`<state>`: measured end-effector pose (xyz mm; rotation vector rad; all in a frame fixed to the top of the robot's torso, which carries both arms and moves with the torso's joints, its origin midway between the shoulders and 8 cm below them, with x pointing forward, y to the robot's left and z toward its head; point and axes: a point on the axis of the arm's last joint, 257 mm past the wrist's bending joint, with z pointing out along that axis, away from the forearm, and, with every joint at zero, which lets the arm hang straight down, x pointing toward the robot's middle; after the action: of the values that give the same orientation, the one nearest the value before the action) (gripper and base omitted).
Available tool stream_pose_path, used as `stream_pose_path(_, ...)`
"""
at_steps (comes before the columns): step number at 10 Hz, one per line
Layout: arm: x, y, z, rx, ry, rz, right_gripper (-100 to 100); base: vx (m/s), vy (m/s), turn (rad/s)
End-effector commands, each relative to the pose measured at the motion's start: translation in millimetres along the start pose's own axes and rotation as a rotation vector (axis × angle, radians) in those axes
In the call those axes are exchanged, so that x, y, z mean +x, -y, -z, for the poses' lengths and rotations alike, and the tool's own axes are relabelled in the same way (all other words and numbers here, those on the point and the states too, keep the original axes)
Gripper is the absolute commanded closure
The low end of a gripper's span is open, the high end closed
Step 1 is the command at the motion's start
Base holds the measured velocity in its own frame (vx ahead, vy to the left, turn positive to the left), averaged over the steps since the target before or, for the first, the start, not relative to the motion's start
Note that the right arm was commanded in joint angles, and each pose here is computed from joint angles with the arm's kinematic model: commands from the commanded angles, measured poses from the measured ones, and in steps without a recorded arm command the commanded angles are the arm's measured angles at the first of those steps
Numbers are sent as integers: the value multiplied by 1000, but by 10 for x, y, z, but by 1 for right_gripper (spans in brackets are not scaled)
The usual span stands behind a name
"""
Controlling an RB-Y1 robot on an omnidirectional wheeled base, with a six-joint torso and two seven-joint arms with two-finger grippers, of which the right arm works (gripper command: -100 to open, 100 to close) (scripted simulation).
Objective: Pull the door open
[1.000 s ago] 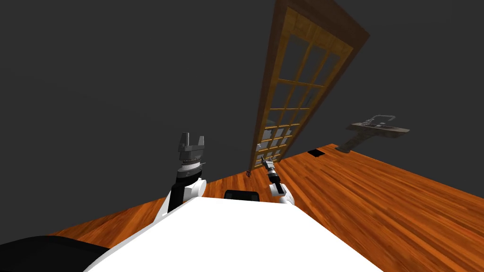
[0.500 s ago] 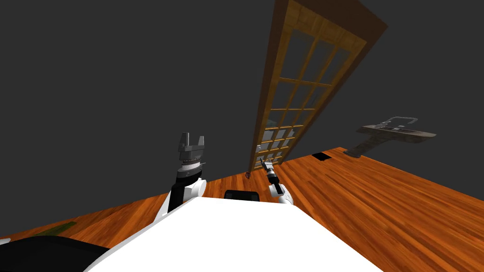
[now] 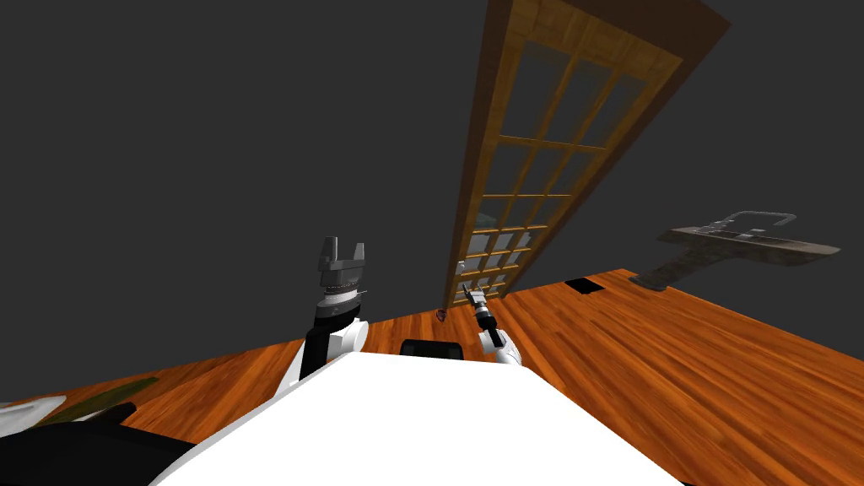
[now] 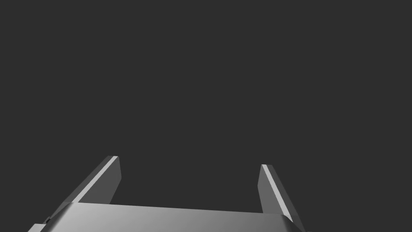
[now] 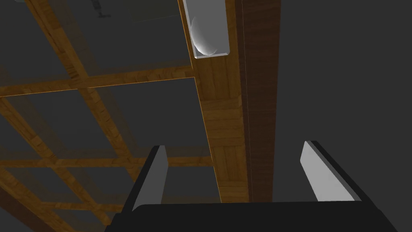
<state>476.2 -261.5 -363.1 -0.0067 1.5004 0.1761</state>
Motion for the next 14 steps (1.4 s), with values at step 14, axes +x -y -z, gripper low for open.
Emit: stream_pose_path(14, 360, -28, 62, -9, -71, 106, -100, 4, -49, 73)
